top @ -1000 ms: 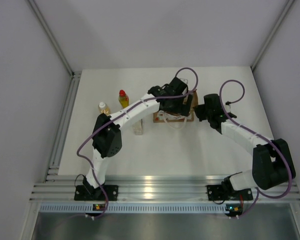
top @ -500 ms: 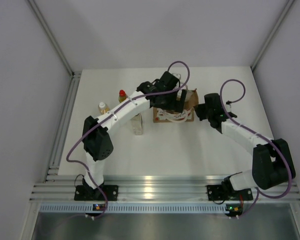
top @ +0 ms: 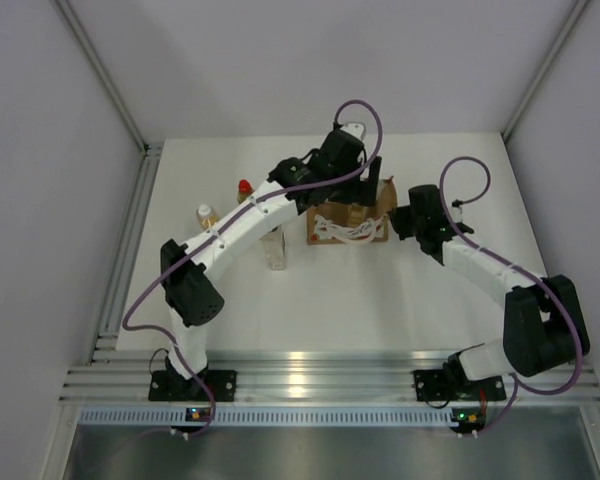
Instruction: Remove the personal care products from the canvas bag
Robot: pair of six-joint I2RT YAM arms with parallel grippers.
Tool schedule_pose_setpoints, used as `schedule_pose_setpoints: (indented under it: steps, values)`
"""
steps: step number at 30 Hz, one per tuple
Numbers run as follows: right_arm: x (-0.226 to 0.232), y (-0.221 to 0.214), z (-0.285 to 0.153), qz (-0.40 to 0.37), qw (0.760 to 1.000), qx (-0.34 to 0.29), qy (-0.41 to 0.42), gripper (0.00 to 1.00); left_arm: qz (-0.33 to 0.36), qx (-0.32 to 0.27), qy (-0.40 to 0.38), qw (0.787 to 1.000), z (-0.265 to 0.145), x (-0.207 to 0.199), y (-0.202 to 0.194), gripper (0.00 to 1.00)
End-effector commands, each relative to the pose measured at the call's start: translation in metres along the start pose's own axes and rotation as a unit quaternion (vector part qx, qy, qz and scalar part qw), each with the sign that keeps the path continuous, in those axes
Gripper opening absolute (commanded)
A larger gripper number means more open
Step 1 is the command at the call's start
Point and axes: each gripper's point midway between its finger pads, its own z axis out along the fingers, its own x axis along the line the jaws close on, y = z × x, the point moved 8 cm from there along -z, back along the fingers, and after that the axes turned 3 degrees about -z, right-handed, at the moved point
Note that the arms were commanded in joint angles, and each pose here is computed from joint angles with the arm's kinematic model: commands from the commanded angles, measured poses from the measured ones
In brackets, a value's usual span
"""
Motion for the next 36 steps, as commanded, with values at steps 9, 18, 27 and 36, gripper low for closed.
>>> schedule_pose_setpoints:
  steps: [9, 18, 27, 36]
  values:
    - [-0.008, 0.008, 0.006, -0.014, 0.999, -0.024, -0.033, 0.00, -0.004, -0.105, 0.063, 0.992, 0.059, -0.010, 0.020, 0.82]
    - [-0.007, 0.008, 0.006, -0.015, 0.999, -0.023, -0.032, 0.00, -0.001, -0.090, 0.122, 0.988, 0.094, 0.005, -0.002, 0.80]
    - [-0.006, 0.007, 0.006, -0.017, 0.999, -0.020, -0.030, 0.00, -0.021, -0.117, 0.132, 0.984, 0.114, 0.012, -0.016, 0.77]
    - [-0.006, 0.006, 0.005, -0.018, 0.999, -0.015, -0.028, 0.00, -0.028, -0.134, 0.135, 0.981, 0.123, 0.015, -0.028, 0.64]
